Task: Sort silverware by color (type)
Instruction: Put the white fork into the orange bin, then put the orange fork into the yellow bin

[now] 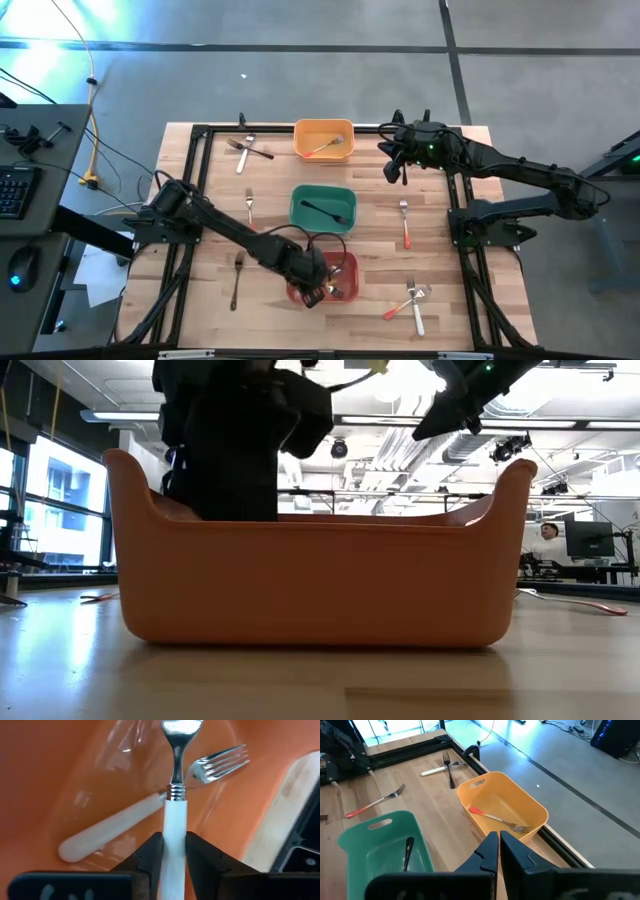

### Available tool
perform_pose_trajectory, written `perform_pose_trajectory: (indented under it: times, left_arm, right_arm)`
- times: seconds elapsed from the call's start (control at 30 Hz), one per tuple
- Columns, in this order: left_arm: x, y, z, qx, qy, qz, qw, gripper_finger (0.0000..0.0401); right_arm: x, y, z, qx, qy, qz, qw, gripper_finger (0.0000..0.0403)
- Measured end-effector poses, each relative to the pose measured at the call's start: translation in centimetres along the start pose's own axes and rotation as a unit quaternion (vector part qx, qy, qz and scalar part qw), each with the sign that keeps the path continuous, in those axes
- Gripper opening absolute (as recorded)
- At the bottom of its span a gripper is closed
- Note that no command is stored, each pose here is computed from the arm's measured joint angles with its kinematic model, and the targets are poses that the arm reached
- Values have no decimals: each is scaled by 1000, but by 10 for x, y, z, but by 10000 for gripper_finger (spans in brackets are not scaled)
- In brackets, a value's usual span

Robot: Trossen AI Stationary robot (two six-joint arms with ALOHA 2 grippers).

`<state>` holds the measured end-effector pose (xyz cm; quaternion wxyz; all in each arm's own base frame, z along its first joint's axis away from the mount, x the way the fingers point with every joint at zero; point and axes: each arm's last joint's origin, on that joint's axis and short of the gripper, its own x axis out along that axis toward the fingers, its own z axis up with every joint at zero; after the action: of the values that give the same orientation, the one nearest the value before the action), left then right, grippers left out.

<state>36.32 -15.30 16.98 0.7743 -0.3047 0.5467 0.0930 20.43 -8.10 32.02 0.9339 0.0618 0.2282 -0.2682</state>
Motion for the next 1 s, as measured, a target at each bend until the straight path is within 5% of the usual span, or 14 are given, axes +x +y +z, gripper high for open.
perform_pose_trajectory:
  times: [0.3, 0.63, 1.0]
  left_arm:
    - [-14, 4, 12, 26, -3, -20, 999, 96]
    - [-79, 6, 29, 81, -64, -78, 992, 4]
    - [-126, 57, 62, 148, -92, -84, 981, 0]
  right_arm:
    - [0, 0, 0, -1, 0, 0, 1000, 0]
    - [0, 0, 0, -14, 0, 7, 1000, 0]
    - [-1, 5, 0, -44, 1, 93, 995, 0]
